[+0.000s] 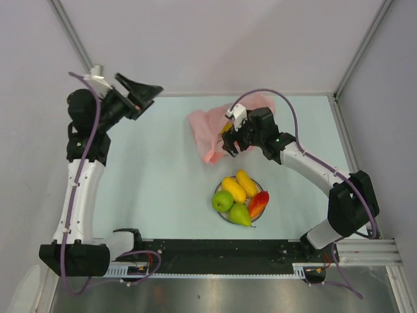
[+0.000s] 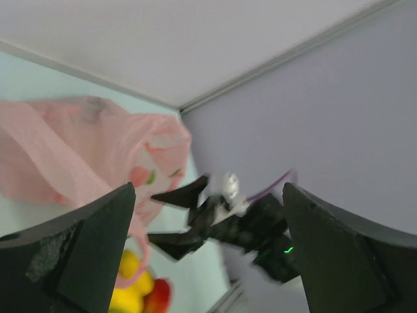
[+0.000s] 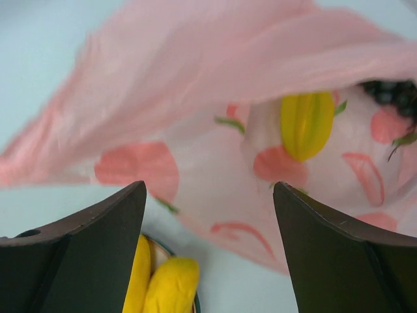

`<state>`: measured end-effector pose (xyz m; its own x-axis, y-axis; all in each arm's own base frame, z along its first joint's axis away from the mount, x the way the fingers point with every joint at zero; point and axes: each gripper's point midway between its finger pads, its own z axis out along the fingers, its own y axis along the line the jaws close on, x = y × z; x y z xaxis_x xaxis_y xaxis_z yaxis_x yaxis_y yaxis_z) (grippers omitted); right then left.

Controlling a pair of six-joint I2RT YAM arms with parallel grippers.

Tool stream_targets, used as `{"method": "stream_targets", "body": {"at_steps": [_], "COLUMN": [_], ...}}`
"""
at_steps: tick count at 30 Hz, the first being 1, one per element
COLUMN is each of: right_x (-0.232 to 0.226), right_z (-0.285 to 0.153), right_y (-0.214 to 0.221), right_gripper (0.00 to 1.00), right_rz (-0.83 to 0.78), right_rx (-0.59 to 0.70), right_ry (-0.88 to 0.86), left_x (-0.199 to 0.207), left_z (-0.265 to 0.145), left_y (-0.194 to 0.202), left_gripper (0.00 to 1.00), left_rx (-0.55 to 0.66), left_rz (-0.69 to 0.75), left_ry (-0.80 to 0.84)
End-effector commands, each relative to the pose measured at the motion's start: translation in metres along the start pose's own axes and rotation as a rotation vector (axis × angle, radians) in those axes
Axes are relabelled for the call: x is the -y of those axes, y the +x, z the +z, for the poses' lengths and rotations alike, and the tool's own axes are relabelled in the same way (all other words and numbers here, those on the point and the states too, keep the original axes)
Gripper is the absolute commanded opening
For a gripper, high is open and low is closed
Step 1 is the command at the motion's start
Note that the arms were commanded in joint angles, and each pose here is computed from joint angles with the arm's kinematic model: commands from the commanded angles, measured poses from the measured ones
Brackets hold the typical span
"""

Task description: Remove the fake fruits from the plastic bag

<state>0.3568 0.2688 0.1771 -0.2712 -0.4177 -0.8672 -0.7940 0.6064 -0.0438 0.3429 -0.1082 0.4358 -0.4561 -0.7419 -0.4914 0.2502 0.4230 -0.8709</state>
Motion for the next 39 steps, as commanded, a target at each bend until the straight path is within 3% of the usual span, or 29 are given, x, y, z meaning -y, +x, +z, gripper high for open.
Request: {"method": "stream_targets", "body": {"at_steps": [1,5,14,21,26,27,28,30,31,34,37,39], "right_x": [0.023,0.031,0.08,0.081,0.093,0.098,0.103,0.112,0.115,0.13,0.134,0.139], "right_z": [0.0,0.012,0.003,0.011,0.048,0.054,0.063,0.074,0.079,0.1,0.119,0.131], "right_y": [-0.081,-0.087,-0.027,-0.008,0.012,0.013,0.021,0.019,0.021,0.03,0.032,0.039], "right_gripper": [0.84,0.84,0.8,0.79,0.84,0.86,0.98,1.0,1.0,1.0,1.0,1.0], "right_rz": [0.142,0.186,0.485,0.429,0.403,0.39,0.391,0.365,0.361,0.345,0.311,0.3], "right_rx": [0.172,0.153,-0.031,-0.062,-0.088,-0.088,-0.104,-0.098,-0.104,-0.113,-0.115,-0.116], "right_ry": [0.079,0.089,0.199,0.161,0.157,0.169,0.179,0.192,0.199,0.236,0.245,0.251], "left_x": [-0.021,-0.073,-0.081,-0.099,-0.101,-0.1,-0.099,-0.099,-0.099,-0.104,-0.109,-0.109], "left_z": [0.014,0.019,0.019,0.031,0.06,0.065,0.071,0.074,0.076,0.076,0.074,0.072], "left_y": [0.068,0.127,0.186,0.221,0.225,0.225,0.225,0.226,0.227,0.231,0.234,0.231], "left_gripper": [1.0,1.0,1.0,1.0,0.99,0.96,0.85,0.69,0.51,0.18,0.0,0.0], "left_rx": [-0.203,-0.35,-0.537,-0.63,-0.626,-0.627,-0.633,-0.641,-0.646,-0.657,-0.666,-0.654], "left_rz": [0.449,0.492,0.769,0.831,0.861,0.857,0.858,0.865,0.865,0.853,0.851,0.866], "left_ry": [0.047,-0.003,0.06,0.081,0.066,0.068,0.069,0.078,0.085,0.081,0.073,0.072]}}
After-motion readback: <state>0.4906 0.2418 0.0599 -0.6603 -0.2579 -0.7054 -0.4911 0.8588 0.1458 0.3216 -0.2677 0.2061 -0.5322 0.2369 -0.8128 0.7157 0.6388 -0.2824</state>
